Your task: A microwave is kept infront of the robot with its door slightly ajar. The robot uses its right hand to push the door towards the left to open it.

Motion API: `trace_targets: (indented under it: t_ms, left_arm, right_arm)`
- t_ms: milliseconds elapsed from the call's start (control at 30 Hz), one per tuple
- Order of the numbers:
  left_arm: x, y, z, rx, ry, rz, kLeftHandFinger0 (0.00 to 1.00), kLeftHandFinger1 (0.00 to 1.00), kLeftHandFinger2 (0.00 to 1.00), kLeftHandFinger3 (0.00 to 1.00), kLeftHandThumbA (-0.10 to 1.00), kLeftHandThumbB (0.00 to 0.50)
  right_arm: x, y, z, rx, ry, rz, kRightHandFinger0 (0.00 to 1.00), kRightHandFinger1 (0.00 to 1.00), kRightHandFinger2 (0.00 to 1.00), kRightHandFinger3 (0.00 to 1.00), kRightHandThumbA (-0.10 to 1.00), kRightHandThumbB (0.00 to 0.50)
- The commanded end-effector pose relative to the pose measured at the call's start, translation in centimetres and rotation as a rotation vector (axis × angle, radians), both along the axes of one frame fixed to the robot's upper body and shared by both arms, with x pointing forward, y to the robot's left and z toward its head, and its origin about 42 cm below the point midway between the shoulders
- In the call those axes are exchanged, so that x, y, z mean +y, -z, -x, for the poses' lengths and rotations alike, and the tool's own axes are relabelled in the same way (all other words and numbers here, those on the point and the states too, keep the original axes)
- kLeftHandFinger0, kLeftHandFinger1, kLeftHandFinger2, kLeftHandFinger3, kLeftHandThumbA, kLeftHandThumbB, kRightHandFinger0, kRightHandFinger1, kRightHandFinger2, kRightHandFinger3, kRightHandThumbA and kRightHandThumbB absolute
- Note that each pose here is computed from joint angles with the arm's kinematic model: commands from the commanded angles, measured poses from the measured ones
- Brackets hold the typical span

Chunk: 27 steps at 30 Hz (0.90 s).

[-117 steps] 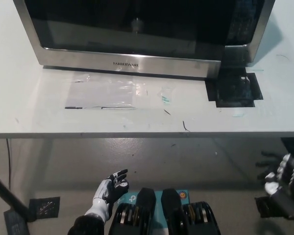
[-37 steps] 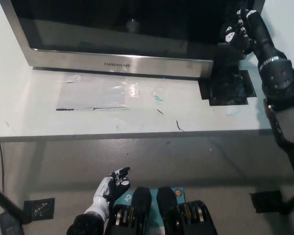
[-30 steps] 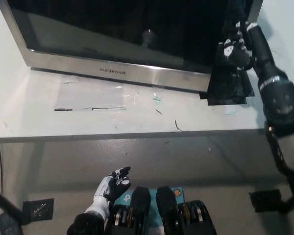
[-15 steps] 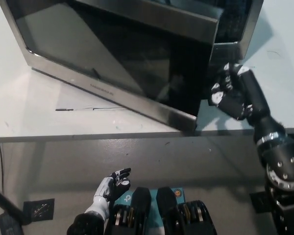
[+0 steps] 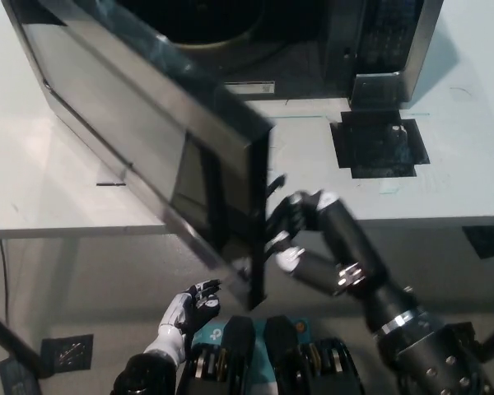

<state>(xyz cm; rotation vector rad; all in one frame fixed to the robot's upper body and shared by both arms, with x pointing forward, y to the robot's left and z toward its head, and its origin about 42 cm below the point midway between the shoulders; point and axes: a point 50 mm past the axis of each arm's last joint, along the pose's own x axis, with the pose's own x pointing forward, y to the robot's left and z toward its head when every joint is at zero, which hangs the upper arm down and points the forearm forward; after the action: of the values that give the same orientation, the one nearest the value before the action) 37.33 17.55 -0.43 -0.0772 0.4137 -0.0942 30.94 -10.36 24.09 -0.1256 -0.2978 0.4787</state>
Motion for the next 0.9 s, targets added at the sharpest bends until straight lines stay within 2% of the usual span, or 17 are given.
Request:
trace_targets:
  t_ms: [0, 67, 100, 133, 167, 200, 233, 267, 300, 367, 400, 467, 500, 567, 600, 633, 867]
  left_arm:
    - [-0.2, -1.6, -1.6, -0.066, 0.018, 0.022, 0.96, 0.91, 0.89, 0.72, 0.10, 0.191]
    - [-0.4, -1.5, -1.8, -0.069, 0.027, 0.035, 0.98, 0.92, 0.90, 0.70, 0.08, 0.181]
    - [-0.6, -1.6, -1.8, -0.060, 0.028, 0.049, 0.96, 0.91, 0.91, 0.74, 0.08, 0.160]
    - [-0.6, -1.7, -1.8, -0.055, 0.025, 0.037, 0.96, 0.93, 0.95, 0.85, 0.04, 0.103]
    - [-0.7, -1.6, -2.1, -0.018, 0.019, 0.004, 0.98, 0.98, 1.00, 0.89, 0.00, 0.062]
    - [-0.7, -1.6, -2.1, -0.018, 0.019, 0.004, 0.98, 0.99, 1.00, 0.89, -0.01, 0.061]
    - [-0.8, -1.8, -2.0, -0.008, 0.036, -0.029, 1.00, 1.00, 1.00, 1.00, 0.19, 0.017]
    - [-0.8, -2.0, -2.1, -0.038, 0.058, -0.061, 1.00, 1.00, 1.00, 1.00, 0.33, 0.001]
    - [-0.9, -2.2, -2.2, -0.045, 0.078, -0.051, 1.00, 1.00, 1.00, 1.00, 0.37, 0.000]
    - [-0.9, -2.4, -2.2, -0.151, 0.090, -0.107, 0.85, 0.89, 0.95, 0.93, 0.22, 0.001]
    - [-1.0, -2.3, -2.5, -0.100, 0.113, -0.164, 0.95, 0.97, 1.00, 0.95, 0.32, 0.057]
    - [-1.1, -2.3, -3.0, -0.015, 0.142, -0.245, 1.00, 1.00, 1.00, 0.96, 0.38, 0.068]
    - [-1.3, -2.8, -3.5, -0.069, 0.200, -0.350, 0.95, 0.99, 1.00, 1.00, 0.34, 0.068]
    - [-2.5, -2.7, -5.4, 0.042, 0.420, -0.580, 1.00, 1.00, 1.00, 1.00, 0.48, 0.085]
    - [-2.6, -2.7, -5.6, 0.060, 0.457, -0.621, 1.00, 1.00, 1.00, 1.00, 0.47, 0.088]
    - [-3.7, -3.6, -7.0, -0.045, 0.576, -0.963, 1.00, 1.00, 1.00, 1.00, 0.31, 0.166]
    - [-3.7, -3.6, -7.2, -0.047, 0.580, -0.984, 1.00, 1.00, 1.00, 1.00, 0.30, 0.169]
  right_arm:
    - [3.6, -2.3, 0.9, -0.087, -0.138, -0.074, 0.23, 0.28, 0.38, 0.57, 0.05, 0.135]
    - [4.1, -2.4, 1.2, -0.089, -0.141, -0.062, 0.23, 0.27, 0.38, 0.56, 0.07, 0.145]
    - [4.4, -2.4, 1.4, -0.083, -0.149, -0.067, 0.21, 0.26, 0.37, 0.56, 0.08, 0.149]
    - [4.7, -2.4, 1.6, -0.072, -0.158, -0.067, 0.21, 0.26, 0.36, 0.55, 0.10, 0.153]
    - [5.5, -2.2, 2.0, -0.064, -0.187, -0.081, 0.21, 0.26, 0.36, 0.56, 0.07, 0.146]
    - [5.5, -2.2, 2.0, -0.064, -0.188, -0.081, 0.21, 0.26, 0.36, 0.56, 0.07, 0.145]
    - [5.8, -2.1, 2.1, -0.067, -0.188, -0.074, 0.21, 0.26, 0.36, 0.56, 0.07, 0.154]
    - [6.2, -2.0, 2.3, -0.067, -0.189, -0.075, 0.22, 0.27, 0.36, 0.56, 0.07, 0.161]
    - [6.5, -1.9, 2.4, -0.071, -0.195, -0.072, 0.21, 0.27, 0.36, 0.55, 0.08, 0.167]
    - [7.1, -1.9, 2.4, -0.078, -0.213, -0.060, 0.21, 0.26, 0.35, 0.55, 0.09, 0.172]
    - [7.4, -2.0, 2.3, -0.085, -0.221, -0.047, 0.22, 0.27, 0.35, 0.56, 0.14, 0.167]
    - [7.7, -2.2, 2.2, -0.096, -0.232, -0.028, 0.22, 0.27, 0.36, 0.57, 0.17, 0.166]
    - [8.4, -2.3, 2.2, -0.105, -0.246, -0.026, 0.22, 0.26, 0.36, 0.57, 0.14, 0.168]
    - [9.0, -2.5, 2.2, -0.114, -0.248, -0.018, 0.21, 0.25, 0.34, 0.56, 0.15, 0.176]
    - [9.1, -2.5, 2.2, -0.118, -0.248, -0.015, 0.20, 0.25, 0.34, 0.56, 0.16, 0.176]
    - [9.5, -2.7, 2.2, -0.125, -0.244, -0.001, 0.19, 0.24, 0.33, 0.55, 0.17, 0.172]
    - [9.4, -2.9, 2.1, -0.128, -0.243, 0.001, 0.18, 0.24, 0.33, 0.56, 0.16, 0.164]
